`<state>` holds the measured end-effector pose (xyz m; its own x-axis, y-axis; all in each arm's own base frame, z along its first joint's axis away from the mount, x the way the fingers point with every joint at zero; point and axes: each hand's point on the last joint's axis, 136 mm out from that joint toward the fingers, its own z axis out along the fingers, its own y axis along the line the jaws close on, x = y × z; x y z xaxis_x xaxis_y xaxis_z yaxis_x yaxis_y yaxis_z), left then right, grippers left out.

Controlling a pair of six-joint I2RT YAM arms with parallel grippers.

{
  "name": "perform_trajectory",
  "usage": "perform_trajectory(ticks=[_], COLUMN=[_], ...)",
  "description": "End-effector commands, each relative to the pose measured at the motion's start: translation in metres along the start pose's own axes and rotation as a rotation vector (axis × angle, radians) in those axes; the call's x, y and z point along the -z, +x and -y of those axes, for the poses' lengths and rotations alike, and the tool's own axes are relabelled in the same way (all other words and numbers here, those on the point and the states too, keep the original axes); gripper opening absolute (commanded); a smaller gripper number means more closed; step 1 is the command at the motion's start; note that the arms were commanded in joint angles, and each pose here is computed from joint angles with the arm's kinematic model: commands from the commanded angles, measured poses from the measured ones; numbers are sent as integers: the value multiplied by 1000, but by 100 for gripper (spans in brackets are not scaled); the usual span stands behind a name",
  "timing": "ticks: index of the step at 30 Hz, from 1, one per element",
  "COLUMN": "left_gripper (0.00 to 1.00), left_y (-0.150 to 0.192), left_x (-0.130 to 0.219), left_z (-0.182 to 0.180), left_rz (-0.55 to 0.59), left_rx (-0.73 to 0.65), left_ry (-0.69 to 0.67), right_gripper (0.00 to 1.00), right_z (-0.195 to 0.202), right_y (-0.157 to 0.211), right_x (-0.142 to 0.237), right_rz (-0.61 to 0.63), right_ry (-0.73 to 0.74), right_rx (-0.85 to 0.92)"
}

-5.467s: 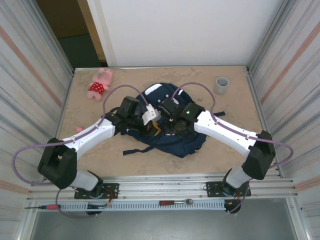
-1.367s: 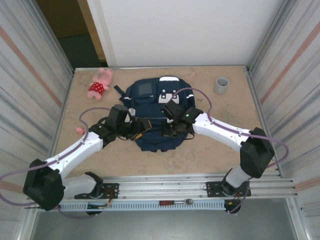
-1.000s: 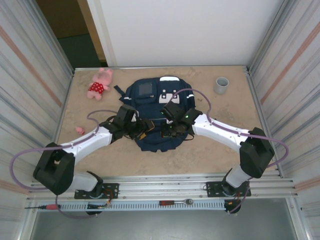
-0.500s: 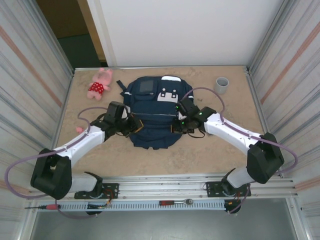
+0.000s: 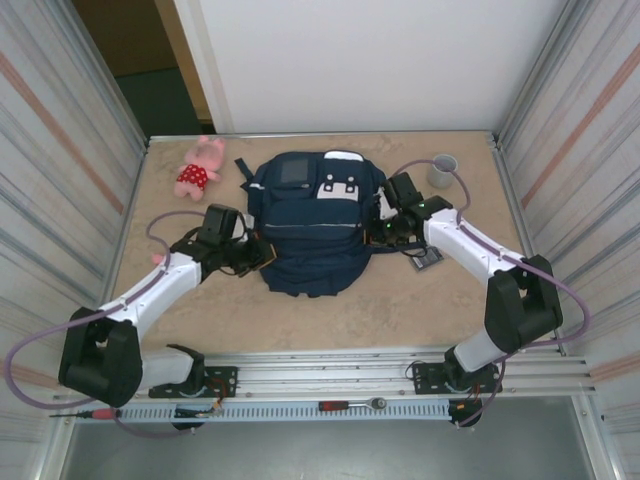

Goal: Pack books, pencil case, and school supplies into a backpack

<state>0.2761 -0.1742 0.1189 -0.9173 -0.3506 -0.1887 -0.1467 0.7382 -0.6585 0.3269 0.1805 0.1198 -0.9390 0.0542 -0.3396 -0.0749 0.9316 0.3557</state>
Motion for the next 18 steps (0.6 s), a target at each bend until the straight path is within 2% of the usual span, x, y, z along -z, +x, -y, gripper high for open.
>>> perform_trajectory(ticks=[1, 5, 8, 10, 12, 15, 18], left_gripper=[0, 0, 1, 22, 38, 51, 60], left_y=[1, 2, -2, -7, -9, -6, -1], left_x=[13, 17, 21, 24, 26, 27, 26], left_z=[-14, -13, 4, 15, 29, 59, 87], left_rz=[13, 8, 15, 37, 54, 67, 78], left_rx=[-10, -18, -61, -90, -134, -278, -518], left_ry=[-63, -57, 5, 29, 45, 75, 115], right_gripper=[0, 0, 0, 0, 0, 0, 0], right_z=[38, 42, 23, 4, -14, -44, -70], right_y=[-32, -46, -47, -40, -28, -8, 11], right_x=[9, 7, 12, 14, 17, 21, 24], right_rz=[89, 121, 137, 121, 103, 76, 56], right_ry=[123, 120, 56, -9, -41, -86, -137], right_rx=[-13, 4, 46, 74, 111, 167, 215])
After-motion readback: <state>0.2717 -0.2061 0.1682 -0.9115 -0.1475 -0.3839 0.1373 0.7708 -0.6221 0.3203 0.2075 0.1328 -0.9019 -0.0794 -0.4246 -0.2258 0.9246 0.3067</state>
